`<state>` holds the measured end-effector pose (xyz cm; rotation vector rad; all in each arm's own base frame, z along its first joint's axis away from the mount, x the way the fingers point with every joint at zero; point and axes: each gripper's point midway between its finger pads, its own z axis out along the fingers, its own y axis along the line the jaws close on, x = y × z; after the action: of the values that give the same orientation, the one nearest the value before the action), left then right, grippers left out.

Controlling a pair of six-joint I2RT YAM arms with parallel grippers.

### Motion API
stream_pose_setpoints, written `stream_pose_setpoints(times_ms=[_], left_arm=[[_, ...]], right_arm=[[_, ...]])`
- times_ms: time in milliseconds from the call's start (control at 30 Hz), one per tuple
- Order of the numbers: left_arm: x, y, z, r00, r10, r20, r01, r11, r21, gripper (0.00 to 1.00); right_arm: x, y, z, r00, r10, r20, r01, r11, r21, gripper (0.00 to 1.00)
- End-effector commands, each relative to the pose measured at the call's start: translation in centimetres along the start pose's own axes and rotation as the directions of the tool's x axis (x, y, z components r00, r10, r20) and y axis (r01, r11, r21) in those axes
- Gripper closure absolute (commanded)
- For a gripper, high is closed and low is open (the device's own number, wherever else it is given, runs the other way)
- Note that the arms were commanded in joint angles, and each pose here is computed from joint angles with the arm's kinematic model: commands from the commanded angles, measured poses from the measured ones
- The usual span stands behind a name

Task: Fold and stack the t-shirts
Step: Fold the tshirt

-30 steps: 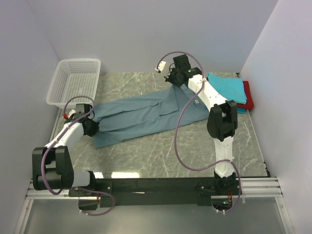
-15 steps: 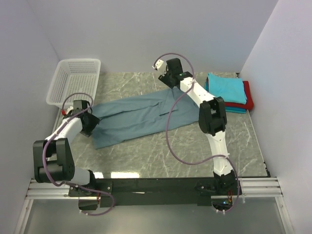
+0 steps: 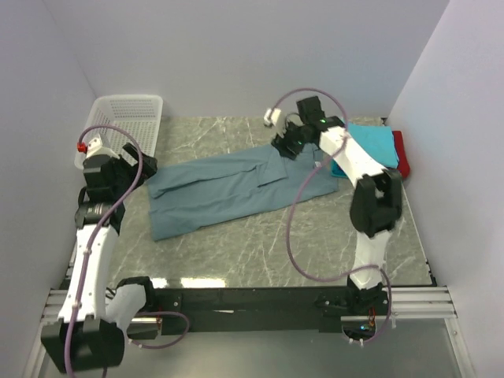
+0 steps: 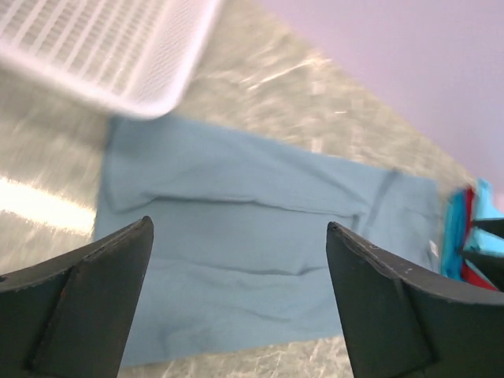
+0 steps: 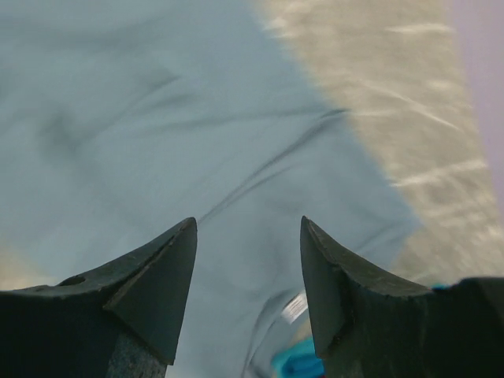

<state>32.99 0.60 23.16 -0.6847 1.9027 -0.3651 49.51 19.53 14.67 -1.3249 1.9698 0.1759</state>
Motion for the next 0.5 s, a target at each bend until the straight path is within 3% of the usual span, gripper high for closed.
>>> stream_pose_setpoints(times_ms=[0,67,200,267,400,467], left_arm=[[-0.5,-2.9,-1.8,0.986,0.166,0.031,-0.169,0.969,0.180,0.03],[0.2,-2.7,-2.1,0.984,0.180,0.014,-0.179,0.966,0.186,0.02],[2.4,-1.8,-2.0,0.983,0.177,-0.056,-0.163,0.967,0.193,0.03],[3.6,-1.0,-2.1,0.980,0.178,-0.086,-0.161,0.971,0.174,0.04],[2.9,0.4,-3.6,0.990,0.140,-0.033,-0.136,0.986,0.093,0.04],[2.5,1.9,-4.0,1.000,0.018,0.013,-0.018,1.000,-0.013,0.05]], right_arm=[[-0.1,11.2,-6.5,0.967,-0.180,0.182,0.240,0.884,-0.401,0.37],[0.7,13.0,-7.2,0.936,-0.270,0.227,0.342,0.855,-0.390,0.37],[3.6,16.7,-7.1,0.905,-0.392,0.168,0.425,0.857,-0.293,0.35],[2.6,18.8,-6.3,0.893,-0.419,0.166,0.450,0.849,-0.275,0.35],[-0.2,24.5,-4.4,0.868,-0.462,0.183,0.496,0.826,-0.269,0.36],[-2.7,26.7,-3.6,0.840,-0.494,0.223,0.539,0.805,-0.248,0.36]])
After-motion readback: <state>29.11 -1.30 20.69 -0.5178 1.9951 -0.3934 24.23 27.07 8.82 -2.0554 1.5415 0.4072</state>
